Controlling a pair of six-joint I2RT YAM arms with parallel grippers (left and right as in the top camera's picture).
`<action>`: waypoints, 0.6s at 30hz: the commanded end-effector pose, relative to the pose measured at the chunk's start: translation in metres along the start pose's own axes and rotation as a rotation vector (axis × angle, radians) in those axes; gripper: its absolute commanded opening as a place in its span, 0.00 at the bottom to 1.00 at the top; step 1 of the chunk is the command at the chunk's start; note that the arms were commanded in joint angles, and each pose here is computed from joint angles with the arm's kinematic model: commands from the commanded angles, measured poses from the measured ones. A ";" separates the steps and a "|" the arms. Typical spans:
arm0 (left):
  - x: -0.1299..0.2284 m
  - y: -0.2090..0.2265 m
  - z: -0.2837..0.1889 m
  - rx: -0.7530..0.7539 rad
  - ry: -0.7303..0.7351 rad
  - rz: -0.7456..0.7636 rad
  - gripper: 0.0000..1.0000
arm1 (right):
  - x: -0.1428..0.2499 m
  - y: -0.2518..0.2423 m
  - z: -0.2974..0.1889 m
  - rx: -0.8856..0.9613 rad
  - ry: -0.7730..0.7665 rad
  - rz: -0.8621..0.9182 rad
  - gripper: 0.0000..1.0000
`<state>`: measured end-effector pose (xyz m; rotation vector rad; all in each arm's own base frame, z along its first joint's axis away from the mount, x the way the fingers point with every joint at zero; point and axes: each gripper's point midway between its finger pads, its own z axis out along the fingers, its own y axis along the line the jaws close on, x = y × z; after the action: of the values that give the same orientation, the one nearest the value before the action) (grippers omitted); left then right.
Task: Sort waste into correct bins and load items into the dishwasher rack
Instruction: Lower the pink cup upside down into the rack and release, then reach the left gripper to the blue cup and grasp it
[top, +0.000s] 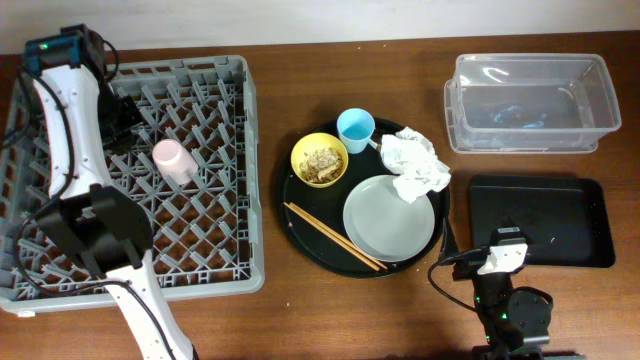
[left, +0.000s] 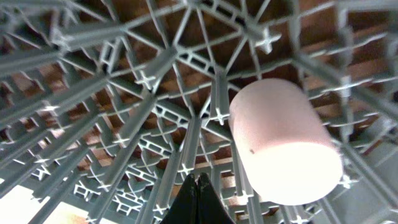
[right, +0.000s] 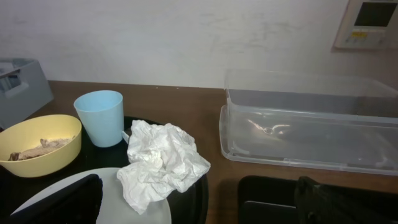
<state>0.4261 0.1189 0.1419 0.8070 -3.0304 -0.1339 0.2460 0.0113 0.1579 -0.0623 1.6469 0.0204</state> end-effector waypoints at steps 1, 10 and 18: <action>-0.002 -0.025 -0.032 0.132 -0.068 -0.003 0.00 | 0.002 0.001 0.000 -0.003 0.002 0.003 0.99; 0.067 -0.194 -0.094 0.665 -0.087 0.551 0.51 | 0.002 0.001 0.000 -0.003 0.002 0.003 0.99; 0.136 -0.313 -0.096 0.544 -0.299 1.007 0.67 | 0.002 0.001 0.000 -0.003 0.002 0.003 0.99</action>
<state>0.4672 -0.1889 0.1932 -0.5463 -3.2393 0.8040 0.2460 0.0113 0.1579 -0.0626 1.6469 0.0201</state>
